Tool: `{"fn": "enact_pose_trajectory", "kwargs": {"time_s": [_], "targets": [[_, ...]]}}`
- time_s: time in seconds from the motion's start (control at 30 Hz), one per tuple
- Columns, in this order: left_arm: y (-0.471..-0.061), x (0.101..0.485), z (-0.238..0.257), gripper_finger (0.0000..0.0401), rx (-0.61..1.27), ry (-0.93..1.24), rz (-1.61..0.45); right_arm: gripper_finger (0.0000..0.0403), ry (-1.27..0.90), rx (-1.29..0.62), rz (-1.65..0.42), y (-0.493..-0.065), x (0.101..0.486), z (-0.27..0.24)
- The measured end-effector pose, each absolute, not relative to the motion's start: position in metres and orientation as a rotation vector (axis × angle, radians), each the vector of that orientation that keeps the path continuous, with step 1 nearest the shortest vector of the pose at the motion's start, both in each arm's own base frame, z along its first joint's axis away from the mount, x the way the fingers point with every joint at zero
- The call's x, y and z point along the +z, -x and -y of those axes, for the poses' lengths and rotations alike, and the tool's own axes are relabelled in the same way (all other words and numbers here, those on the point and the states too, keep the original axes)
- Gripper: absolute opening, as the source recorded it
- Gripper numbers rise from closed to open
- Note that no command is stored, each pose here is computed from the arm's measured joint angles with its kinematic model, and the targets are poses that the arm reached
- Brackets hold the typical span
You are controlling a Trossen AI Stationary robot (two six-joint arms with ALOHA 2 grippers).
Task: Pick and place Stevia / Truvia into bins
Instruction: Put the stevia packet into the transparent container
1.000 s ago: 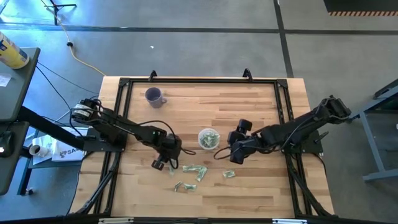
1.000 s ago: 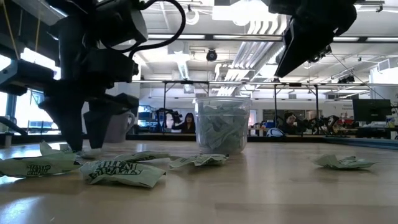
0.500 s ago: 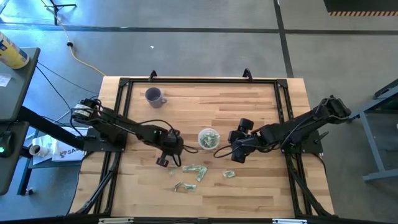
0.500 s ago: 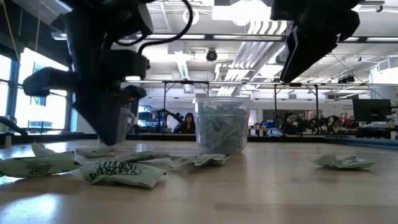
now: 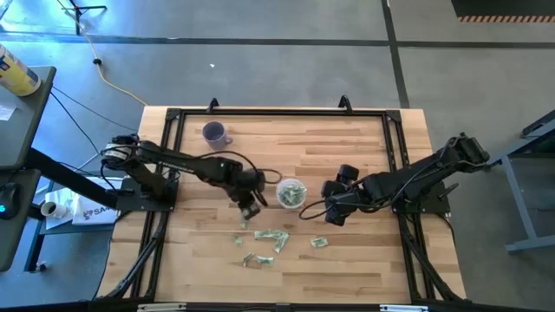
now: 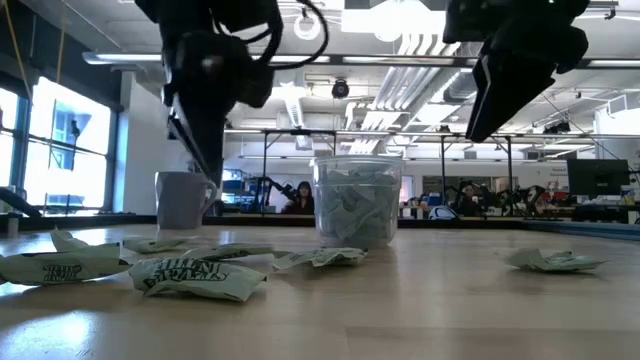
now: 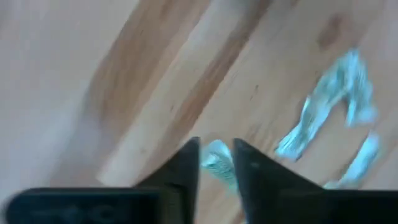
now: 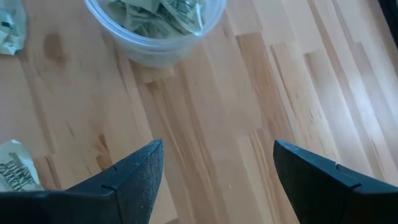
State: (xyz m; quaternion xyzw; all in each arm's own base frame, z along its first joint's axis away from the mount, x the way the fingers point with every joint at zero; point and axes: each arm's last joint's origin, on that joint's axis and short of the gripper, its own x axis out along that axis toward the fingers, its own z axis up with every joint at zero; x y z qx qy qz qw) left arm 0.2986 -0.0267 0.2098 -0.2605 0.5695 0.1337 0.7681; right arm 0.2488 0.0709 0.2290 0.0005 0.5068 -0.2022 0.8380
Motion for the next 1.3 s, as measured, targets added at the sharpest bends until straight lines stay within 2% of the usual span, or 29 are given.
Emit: {"fn": "enact_pose_trajectory", "kwargs": {"time_s": [0.17,0.27,0.37,0.5,0.57,0.67,0.77,0.97,1.03,1.17,1.3], "targets": [[-0.294,0.199,0.048,0.0234,0.506,0.75,-1.188,0.0293,0.006,-0.449,-1.06,-0.249,0.229,-0.07],[-0.294,0.186,0.063,0.0278,0.57,0.772,-1.213,0.0293,0.026,-0.441,-1.067,-0.248,0.229,-0.07],[-0.296,0.174,0.075,0.03,0.627,0.802,-1.228,0.0293,0.054,-0.436,-1.077,-0.248,0.229,-0.07],[-0.299,0.156,0.088,0.0303,0.671,0.838,-1.239,0.0293,0.072,-0.44,-1.085,-0.247,0.229,-0.069],[-0.303,0.149,0.092,0.0292,0.672,0.84,-1.238,0.0293,0.073,-0.438,-1.086,-0.247,0.229,-0.069],[-0.305,0.139,0.091,0.0252,0.704,0.82,-1.258,0.0293,0.082,-0.426,-1.097,-0.246,0.229,-0.069],[-0.303,0.134,0.089,0.0186,0.751,0.761,-1.262,0.0293,0.086,-0.417,-1.124,-0.244,0.228,-0.069],[-0.311,0.137,0.067,0.0028,0.736,0.517,-1.183,0.0293,0.09,-0.417,-1.134,-0.242,0.229,-0.069],[-0.32,0.143,0.053,0.0023,0.725,0.456,-1.177,0.0293,0.095,-0.426,-1.098,-0.241,0.232,-0.07],[-0.347,0.172,0.027,0.0045,0.648,0.384,-1.123,0.0293,0.082,-0.472,-1.022,-0.232,0.244,-0.073],[-0.373,0.213,0.006,0.002,0.571,0.323,-1.023,0.0293,-0.002,-0.549,-0.984,-0.215,0.255,-0.071]]}}
